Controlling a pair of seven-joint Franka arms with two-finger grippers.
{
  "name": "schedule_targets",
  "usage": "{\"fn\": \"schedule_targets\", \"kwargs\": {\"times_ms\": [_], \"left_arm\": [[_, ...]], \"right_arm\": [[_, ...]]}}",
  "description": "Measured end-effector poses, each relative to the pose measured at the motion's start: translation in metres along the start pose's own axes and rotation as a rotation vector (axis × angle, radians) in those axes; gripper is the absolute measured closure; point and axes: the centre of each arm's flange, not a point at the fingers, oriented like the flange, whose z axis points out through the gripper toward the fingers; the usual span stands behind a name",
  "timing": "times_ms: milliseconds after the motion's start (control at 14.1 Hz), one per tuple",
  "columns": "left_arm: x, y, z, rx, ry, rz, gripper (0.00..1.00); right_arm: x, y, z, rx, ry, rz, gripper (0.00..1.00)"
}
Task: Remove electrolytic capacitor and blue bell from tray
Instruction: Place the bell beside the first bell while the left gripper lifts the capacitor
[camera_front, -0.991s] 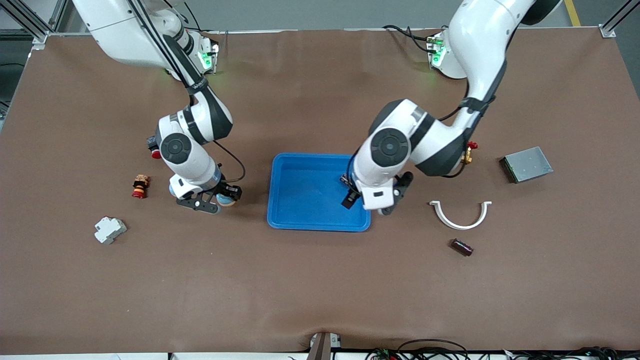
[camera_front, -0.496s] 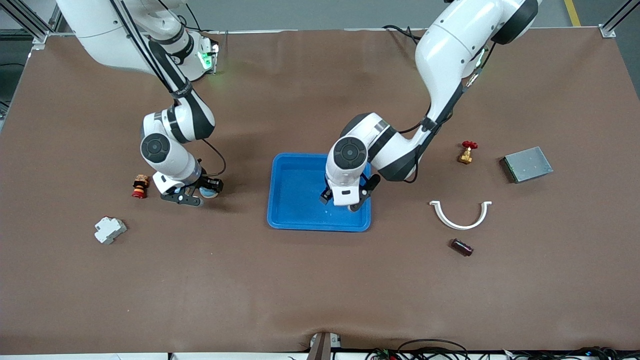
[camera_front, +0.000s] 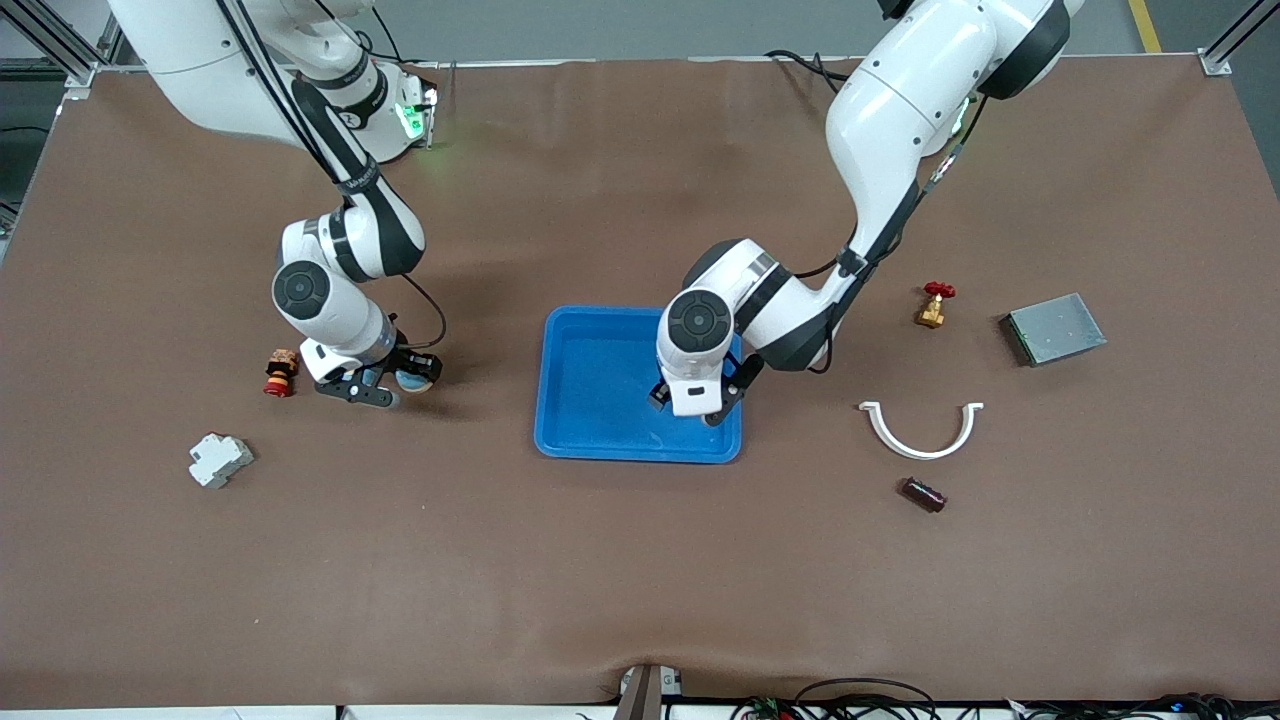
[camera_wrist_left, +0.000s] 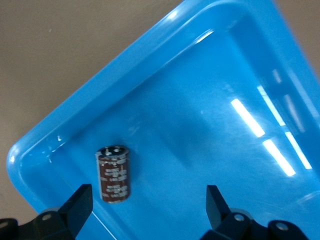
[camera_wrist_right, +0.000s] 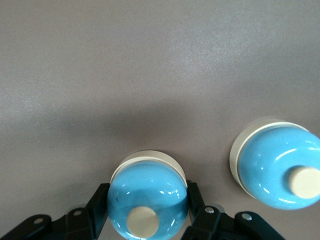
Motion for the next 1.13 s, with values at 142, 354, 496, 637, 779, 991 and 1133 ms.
{"fn": "schedule_targets", "kwargs": {"times_ms": [142, 354, 496, 637, 779, 991, 1133], "left_arm": [[-0.003, -0.007, 0.013, 0.028, 0.003, -0.007, 0.00], [-0.006, -0.015, 0.023, 0.081, 0.010, -0.013, 0.00], [-0.009, -0.019, 0.029, 0.104, 0.013, -0.010, 0.00], [-0.013, -0.021, 0.032, 0.111, 0.019, -0.006, 0.00], [-0.015, -0.022, 0.033, 0.111, 0.028, -0.008, 0.00], [-0.018, -0.022, 0.034, 0.112, 0.030, -0.014, 0.29], [-0.018, -0.022, 0.034, 0.111, 0.030, -0.016, 0.51]], "right_arm": [[-0.003, -0.002, 0.001, 0.011, -0.007, 0.011, 0.33], [-0.005, -0.005, 0.001, 0.017, -0.012, 0.013, 0.28], [-0.006, -0.008, -0.001, 0.020, -0.011, 0.008, 0.09], [-0.009, -0.011, -0.011, 0.012, -0.026, -0.003, 0.00], [-0.011, -0.015, -0.035, -0.004, -0.054, -0.014, 0.00], [-0.009, -0.020, -0.087, -0.022, -0.079, -0.043, 0.00], [-0.003, -0.023, -0.120, -0.027, -0.092, -0.088, 0.00]]}}
